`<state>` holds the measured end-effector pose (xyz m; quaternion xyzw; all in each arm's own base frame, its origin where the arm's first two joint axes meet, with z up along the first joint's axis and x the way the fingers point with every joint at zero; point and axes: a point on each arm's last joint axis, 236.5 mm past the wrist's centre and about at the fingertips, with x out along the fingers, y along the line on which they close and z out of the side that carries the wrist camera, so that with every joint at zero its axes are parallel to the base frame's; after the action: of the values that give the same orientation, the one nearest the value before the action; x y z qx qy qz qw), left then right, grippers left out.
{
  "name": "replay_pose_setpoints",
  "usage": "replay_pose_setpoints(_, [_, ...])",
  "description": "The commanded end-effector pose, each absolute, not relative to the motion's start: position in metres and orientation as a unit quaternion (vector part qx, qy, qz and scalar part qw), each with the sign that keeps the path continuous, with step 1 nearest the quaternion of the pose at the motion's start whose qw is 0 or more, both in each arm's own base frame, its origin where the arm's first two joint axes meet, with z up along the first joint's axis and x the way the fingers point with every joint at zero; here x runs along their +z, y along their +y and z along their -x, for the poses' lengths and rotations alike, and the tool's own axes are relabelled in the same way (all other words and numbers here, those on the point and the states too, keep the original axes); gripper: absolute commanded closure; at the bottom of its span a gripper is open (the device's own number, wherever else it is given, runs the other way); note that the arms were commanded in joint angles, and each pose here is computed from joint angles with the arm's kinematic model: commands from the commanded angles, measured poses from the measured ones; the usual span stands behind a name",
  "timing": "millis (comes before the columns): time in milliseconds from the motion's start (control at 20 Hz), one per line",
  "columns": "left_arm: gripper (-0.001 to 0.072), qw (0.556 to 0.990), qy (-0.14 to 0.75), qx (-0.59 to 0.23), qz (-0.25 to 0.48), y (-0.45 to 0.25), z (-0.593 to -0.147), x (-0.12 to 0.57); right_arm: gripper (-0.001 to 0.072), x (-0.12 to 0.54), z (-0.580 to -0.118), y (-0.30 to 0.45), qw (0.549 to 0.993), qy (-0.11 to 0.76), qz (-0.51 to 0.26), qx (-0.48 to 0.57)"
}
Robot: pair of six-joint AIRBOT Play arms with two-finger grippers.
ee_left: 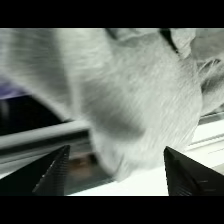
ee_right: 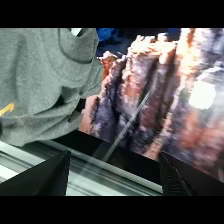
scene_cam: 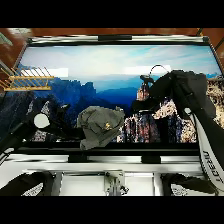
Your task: Fold the shirts.
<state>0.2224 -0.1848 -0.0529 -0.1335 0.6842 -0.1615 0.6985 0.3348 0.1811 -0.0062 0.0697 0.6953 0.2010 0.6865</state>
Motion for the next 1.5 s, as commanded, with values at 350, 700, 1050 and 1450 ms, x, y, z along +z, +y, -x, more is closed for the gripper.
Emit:
replay_pose_setpoints(350, [0.0676,0.706,0.669,-0.188,0.138,-0.203,-0.227,-0.075,0.0053,-0.05,-0.359,0.248,0.648,0.698,-0.213,0.219])
replay_pose_setpoints(700, [0.0677,0.725,0.649,-0.204,0.112,-0.197,-0.234,-0.06,0.0658,-0.062,-0.355,0.285,0.669,0.681,-0.18,0.237])
replay_pose_setpoints(1050, [0.0677,0.873,0.448,-0.166,-0.092,-0.127,-0.333,0.15,0.0653,0.167,-0.412,0.264,0.825,0.426,-0.119,0.35])
replay_pose_setpoints(1450, [0.0677,0.98,0.073,-0.181,-0.029,-0.109,-0.288,0.48,0.0653,0.506,-0.291,0.201,0.923,0.013,-0.098,0.372])
